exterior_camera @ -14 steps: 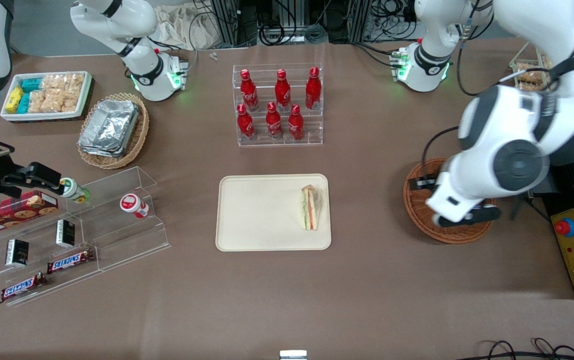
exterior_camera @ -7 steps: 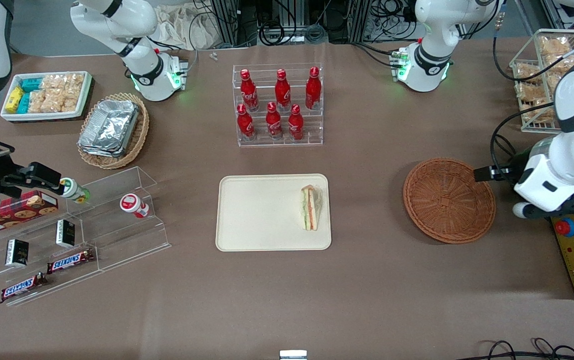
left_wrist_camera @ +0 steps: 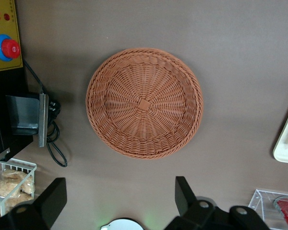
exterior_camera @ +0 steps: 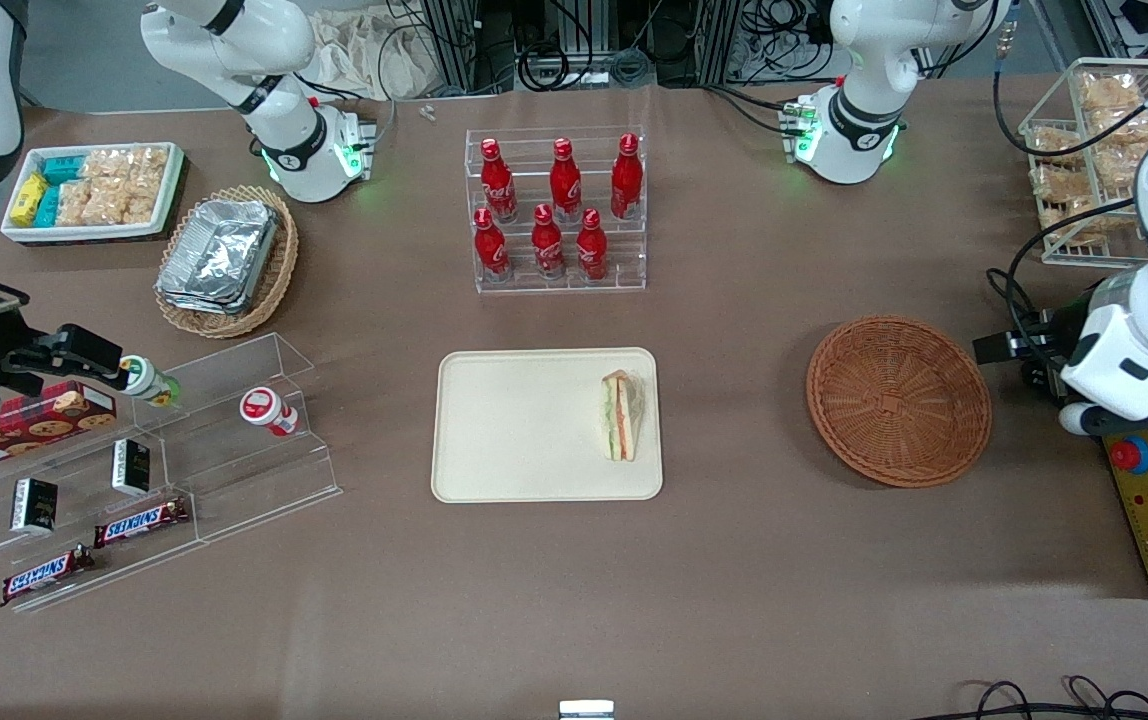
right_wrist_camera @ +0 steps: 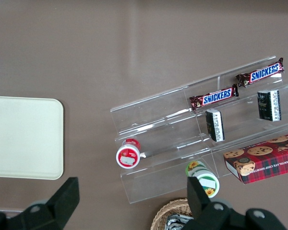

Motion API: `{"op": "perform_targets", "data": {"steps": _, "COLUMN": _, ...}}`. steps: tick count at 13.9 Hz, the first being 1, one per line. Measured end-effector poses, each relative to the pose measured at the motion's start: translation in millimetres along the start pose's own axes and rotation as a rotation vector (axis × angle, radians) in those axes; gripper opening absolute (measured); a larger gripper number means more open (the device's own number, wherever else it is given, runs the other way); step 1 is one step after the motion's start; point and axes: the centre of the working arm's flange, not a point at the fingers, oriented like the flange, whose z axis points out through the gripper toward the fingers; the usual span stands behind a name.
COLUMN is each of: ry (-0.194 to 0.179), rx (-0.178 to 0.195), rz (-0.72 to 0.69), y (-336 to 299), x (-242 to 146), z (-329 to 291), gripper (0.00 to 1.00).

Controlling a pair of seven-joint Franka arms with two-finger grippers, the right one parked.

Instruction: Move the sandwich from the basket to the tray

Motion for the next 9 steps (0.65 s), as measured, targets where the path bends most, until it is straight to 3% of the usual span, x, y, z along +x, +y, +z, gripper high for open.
{"op": "perform_targets", "data": {"steps": 4, "ry": 0.009, "rx": -0.017, "rz": 0.134, "y": -31.4, "x": 1.0, "z": -5.6, "gripper": 1.0}}
{"op": "perform_targets", "data": {"steps": 9, "ry": 0.009, "rx": -0.017, "rz": 0.172, "y": -33.2, "x": 2.1, "z": -4.2, "gripper": 1.0}}
